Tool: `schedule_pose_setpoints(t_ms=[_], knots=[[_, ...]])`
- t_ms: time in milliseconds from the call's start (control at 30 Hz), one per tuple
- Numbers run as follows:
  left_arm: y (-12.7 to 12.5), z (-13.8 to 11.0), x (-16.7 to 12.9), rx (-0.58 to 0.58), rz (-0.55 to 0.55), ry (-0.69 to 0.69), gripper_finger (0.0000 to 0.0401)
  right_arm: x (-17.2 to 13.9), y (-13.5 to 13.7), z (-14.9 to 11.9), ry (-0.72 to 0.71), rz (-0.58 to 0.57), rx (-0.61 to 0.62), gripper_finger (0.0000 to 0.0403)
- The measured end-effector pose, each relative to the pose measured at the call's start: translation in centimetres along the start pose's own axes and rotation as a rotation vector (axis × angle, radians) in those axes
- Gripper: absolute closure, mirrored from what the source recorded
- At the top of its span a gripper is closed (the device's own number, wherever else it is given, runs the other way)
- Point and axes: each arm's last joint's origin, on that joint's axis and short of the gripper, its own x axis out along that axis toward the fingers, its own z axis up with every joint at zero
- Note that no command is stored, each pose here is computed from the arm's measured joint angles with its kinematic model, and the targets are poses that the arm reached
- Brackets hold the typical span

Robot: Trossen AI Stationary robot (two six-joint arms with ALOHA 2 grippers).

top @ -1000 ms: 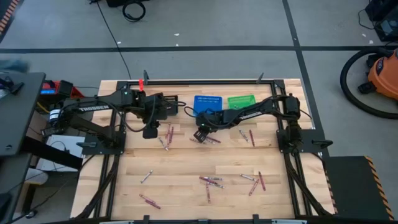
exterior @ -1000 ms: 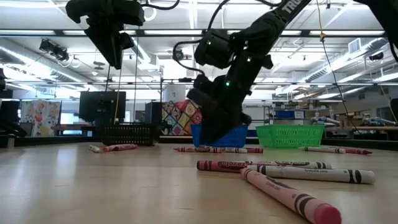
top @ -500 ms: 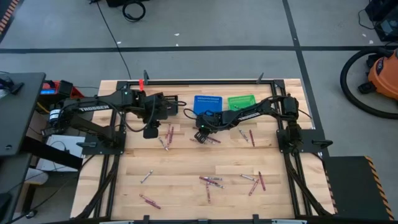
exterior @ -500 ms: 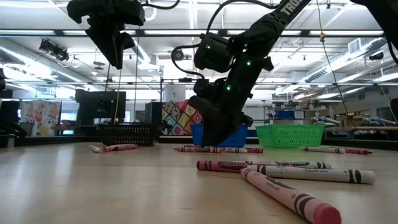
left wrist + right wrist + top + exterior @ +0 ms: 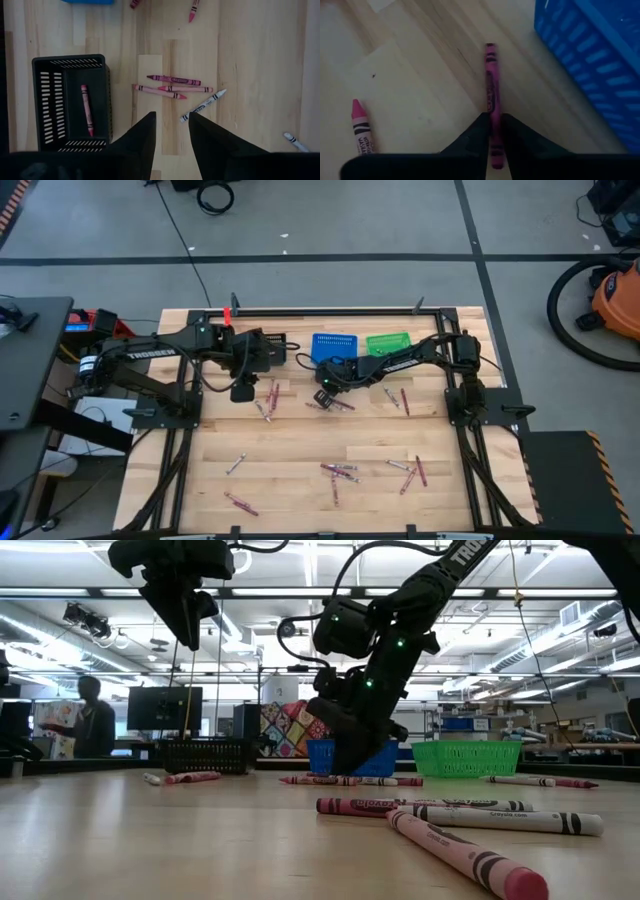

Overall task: Sort crayons
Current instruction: Put the red crayon into the blue bin

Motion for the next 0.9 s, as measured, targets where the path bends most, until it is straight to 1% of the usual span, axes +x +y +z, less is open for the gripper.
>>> schedule_pose_setpoints(t_ms=[133, 200, 367, 500, 600, 733, 833, 900], knots=[[0.0, 0.0, 0.0, 0.000, 0.000, 0.000, 0.0276, 0.0, 0.0, 0.0, 0.002, -0.001, -0.023, 0.0375], [0.0, 0.0, 0.0, 0.001, 0.000, 0.001, 0.0276, 0.0, 0.0, 0.0, 0.003, -0.001, -0.025, 0.0381], [0.0, 0.0, 0.0, -0.005, 0.000, 0.000, 0.0276, 0.0, 0.0, 0.0, 0.007, 0.012, -0.042, 0.0378], [0.0, 0.0, 0.0, -0.006, 0.000, 0.001, 0.0276, -0.5, 0.0, 0.1, 0.014, 0.054, -0.047, 0.0379], [0.0, 0.0, 0.0, -0.006, 0.000, 0.001, 0.0276, -1.3, 0.0, 0.2, 0.016, 0.073, -0.059, 0.0380], [0.0, 0.0, 0.0, -0.006, 0.000, 0.001, 0.0276, -3.0, 0.2, 1.1, -0.032, 0.114, -0.058, 0.0379], [0.0, 0.0, 0.0, -0.006, 0.000, 0.001, 0.0276, -3.7, 0.1, 1.4, -0.043, 0.139, -0.061, 0.0380], [0.0, 0.0, 0.0, -0.006, 0.000, 0.001, 0.0276, -4.6, 0.2, 1.7, -0.063, 0.159, -0.078, 0.0379]])
